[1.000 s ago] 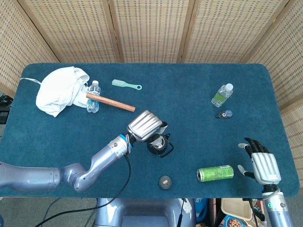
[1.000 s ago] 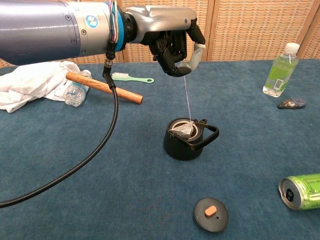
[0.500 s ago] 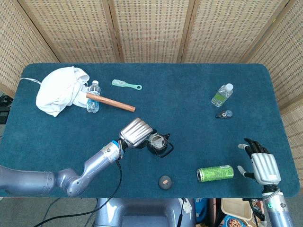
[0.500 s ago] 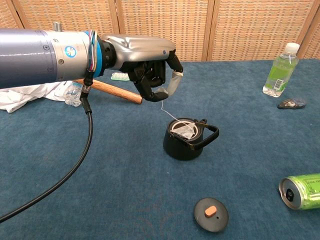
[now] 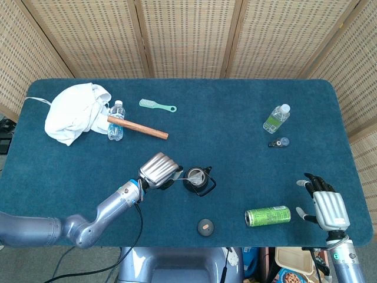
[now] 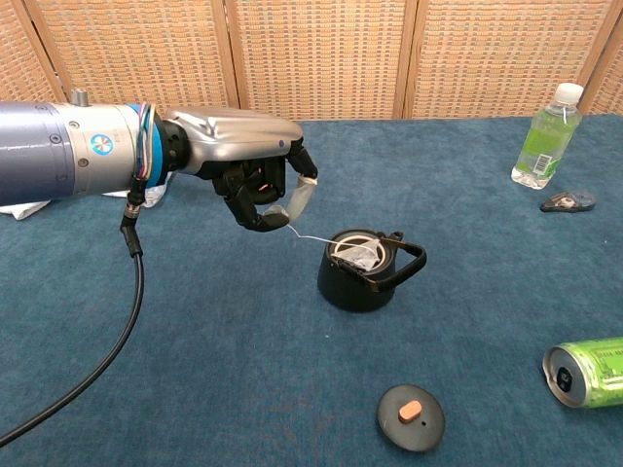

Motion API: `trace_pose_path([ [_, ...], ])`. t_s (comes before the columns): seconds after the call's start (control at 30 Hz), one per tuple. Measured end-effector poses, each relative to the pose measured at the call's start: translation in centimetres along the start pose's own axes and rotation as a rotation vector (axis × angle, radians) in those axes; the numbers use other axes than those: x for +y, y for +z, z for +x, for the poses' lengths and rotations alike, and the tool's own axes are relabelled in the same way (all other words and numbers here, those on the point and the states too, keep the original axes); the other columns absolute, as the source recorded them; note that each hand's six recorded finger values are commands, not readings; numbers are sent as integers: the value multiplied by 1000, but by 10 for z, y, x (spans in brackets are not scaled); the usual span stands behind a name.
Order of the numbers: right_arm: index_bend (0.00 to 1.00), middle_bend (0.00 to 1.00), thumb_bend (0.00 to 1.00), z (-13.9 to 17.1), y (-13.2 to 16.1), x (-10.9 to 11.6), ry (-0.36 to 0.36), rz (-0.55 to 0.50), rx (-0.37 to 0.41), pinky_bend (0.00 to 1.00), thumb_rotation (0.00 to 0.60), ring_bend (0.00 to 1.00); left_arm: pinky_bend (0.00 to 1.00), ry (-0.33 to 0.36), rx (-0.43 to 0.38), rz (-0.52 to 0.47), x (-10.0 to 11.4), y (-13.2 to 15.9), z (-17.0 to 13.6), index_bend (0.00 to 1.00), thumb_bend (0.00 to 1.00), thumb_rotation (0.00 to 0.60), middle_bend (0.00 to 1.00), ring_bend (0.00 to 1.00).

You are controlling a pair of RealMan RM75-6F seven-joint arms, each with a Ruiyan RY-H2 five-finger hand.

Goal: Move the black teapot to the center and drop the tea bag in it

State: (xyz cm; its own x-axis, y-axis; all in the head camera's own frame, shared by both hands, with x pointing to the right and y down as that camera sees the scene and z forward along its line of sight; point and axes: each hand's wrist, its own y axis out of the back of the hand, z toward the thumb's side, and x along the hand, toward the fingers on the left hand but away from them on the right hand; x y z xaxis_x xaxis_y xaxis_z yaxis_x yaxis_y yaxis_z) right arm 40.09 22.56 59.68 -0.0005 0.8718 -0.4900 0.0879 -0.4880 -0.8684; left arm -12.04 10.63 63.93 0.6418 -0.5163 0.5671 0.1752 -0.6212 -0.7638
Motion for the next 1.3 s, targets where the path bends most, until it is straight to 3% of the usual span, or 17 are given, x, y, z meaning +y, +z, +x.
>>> trace_pose_path([
  [0.2,308,227,379,-2,0,0,4,1,0,325,600,187,674,-33,31,26,-11,-7,-5,599,469,600,863,799],
  [0.37,308,228,379,-3,1,-1,6,-1,0,324,600,186,674,-54,53,69,-13,-11,-9,484,468,600,859,795],
  [0.9,308,229,378,-3,0,-2,8,-5,1,325,600,187,679,-103,57,105,-9,-5,-15,258,472,600,864,796],
  [1.0,308,229,379,-4,0,-2,8,-6,1,325,600,187,687,-133,50,116,-6,-3,-15,211,592,600,882,804],
  [1.1,308,229,379,-3,1,-1,7,-5,2,325,600,187,692,-163,44,125,-3,0,-13,186,773,600,897,813],
  [1.3,308,229,379,-3,1,-1,6,-2,2,325,600,186,692,-210,31,145,3,10,-7,184,888,600,905,817],
])
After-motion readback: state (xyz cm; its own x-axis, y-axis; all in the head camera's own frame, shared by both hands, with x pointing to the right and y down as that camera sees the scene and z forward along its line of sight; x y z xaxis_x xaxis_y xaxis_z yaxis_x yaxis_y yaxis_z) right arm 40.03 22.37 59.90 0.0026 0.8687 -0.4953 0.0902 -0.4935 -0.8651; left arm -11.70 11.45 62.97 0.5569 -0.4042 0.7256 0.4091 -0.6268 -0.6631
